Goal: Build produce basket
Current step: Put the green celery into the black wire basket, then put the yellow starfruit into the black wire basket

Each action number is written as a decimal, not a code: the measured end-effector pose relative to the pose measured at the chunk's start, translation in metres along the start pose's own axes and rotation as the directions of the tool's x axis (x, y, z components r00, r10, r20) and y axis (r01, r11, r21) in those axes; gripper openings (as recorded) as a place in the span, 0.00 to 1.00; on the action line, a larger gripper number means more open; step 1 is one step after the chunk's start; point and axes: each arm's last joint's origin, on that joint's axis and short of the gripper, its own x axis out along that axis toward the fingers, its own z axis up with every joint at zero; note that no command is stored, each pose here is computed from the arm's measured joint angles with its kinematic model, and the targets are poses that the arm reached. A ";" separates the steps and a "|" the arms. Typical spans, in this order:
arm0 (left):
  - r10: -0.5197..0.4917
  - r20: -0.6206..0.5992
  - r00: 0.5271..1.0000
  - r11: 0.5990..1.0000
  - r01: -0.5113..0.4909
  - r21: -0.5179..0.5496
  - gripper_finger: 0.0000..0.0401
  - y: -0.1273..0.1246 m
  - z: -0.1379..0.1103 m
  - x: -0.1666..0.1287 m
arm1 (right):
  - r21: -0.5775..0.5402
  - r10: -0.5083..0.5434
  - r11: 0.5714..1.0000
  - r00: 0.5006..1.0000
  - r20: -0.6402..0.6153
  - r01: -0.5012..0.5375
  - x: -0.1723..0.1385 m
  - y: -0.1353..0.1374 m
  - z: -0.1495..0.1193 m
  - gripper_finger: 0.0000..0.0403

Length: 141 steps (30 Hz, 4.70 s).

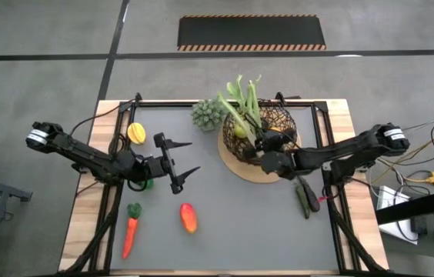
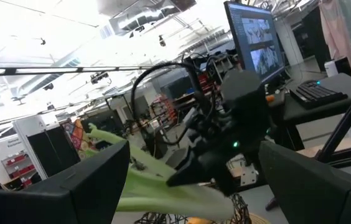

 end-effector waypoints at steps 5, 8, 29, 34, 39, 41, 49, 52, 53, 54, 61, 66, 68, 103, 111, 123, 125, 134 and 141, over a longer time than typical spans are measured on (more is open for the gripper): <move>0.000 -0.001 1.000 1.000 0.000 0.001 0.84 0.000 0.000 0.000 | 0.011 -0.035 0.999 0.999 -0.001 0.035 0.016 0.008 -0.012 0.17; 0.002 -0.002 1.000 1.000 -0.002 0.017 0.84 0.000 0.000 0.000 | -0.012 -0.053 0.999 0.999 -0.010 0.053 0.025 0.014 -0.022 0.17; 0.004 -0.007 1.000 1.000 -0.004 0.021 0.84 0.000 -0.002 -0.001 | -0.021 -0.024 1.000 0.999 -0.047 0.023 0.037 0.026 -0.044 0.32; 0.004 -0.008 1.000 1.000 -0.004 0.021 0.84 0.000 -0.002 -0.001 | -0.036 -0.019 0.999 0.999 -0.049 0.017 0.036 0.026 -0.044 0.44; 0.004 -0.008 1.000 1.000 -0.004 0.021 0.84 0.000 -0.002 -0.001 | -0.073 0.017 0.997 0.998 -0.053 -0.021 0.033 0.025 -0.037 0.51; 0.004 -0.009 1.000 1.000 -0.004 0.022 0.84 0.000 -0.002 -0.001 | -0.075 0.045 0.996 0.997 -0.058 -0.049 0.031 0.023 -0.032 0.52; -0.007 -0.028 1.000 0.999 0.008 0.033 0.84 -0.002 -0.004 -0.001 | -0.101 0.371 0.918 0.920 -0.124 -0.383 0.015 0.012 0.003 0.43; 0.007 -0.042 0.999 0.999 -0.006 0.036 0.84 -0.001 -0.005 -0.001 | -0.105 0.548 0.818 0.821 -0.157 -0.566 0.004 0.007 0.015 0.37; 0.011 -0.044 0.999 0.999 -0.009 0.035 0.84 -0.001 -0.005 -0.001 | -0.107 0.593 0.783 0.788 -0.167 -0.612 0.000 0.004 0.019 0.35; 0.022 -0.050 0.998 0.999 -0.021 0.035 0.84 -0.001 -0.005 -0.001 | -0.111 0.634 0.748 0.754 -0.174 -0.654 -0.005 0.003 0.021 0.33; 0.086 -0.088 0.992 0.996 -0.088 -0.018 0.84 0.001 -0.006 -0.001 | -0.208 0.803 0.489 0.530 -0.274 -0.847 -0.040 -0.007 0.020 0.20; 0.230 -0.198 0.953 0.965 -0.250 -0.084 0.84 0.004 -0.012 -0.002 | -0.260 0.842 0.368 0.439 -0.313 -0.893 -0.060 -0.014 0.004 0.12; 0.328 -0.294 0.897 0.921 -0.373 -0.111 0.84 0.004 -0.019 -0.003 | -0.272 0.844 0.351 0.428 -0.323 -0.896 -0.063 -0.018 -0.003 0.09; 0.357 -0.928 -0.110 0.293 -0.930 0.223 0.83 0.122 -0.146 -0.052 | -0.364 0.879 0.318 0.416 -0.231 -0.875 -0.066 -0.053 -0.028 0.02; 0.289 -0.928 -0.235 0.262 -0.913 0.313 0.74 0.135 -0.167 -0.056 | -0.381 0.875 0.310 0.418 -0.245 -0.871 -0.065 -0.055 -0.032 0.02; 0.264 -0.896 -0.357 0.276 -0.862 0.425 0.71 0.144 -0.152 -0.045 | -0.397 0.861 0.304 0.428 -0.273 -0.866 -0.065 -0.056 -0.037 0.02; 0.283 -0.875 -0.394 0.243 -0.853 0.463 0.71 0.147 -0.150 -0.048 | -0.400 0.860 0.303 0.429 -0.277 -0.865 -0.065 -0.056 -0.038 0.02; 0.258 -0.828 -0.498 0.188 -0.815 0.549 0.71 0.153 -0.168 -0.058 | -0.438 0.853 0.281 0.431 -0.294 -0.854 -0.064 -0.057 -0.039 0.02; 0.249 -0.815 -0.523 0.202 -0.795 0.572 0.71 0.151 -0.192 -0.051 | -0.438 0.852 0.280 0.432 -0.297 -0.854 -0.064 -0.057 -0.039 0.02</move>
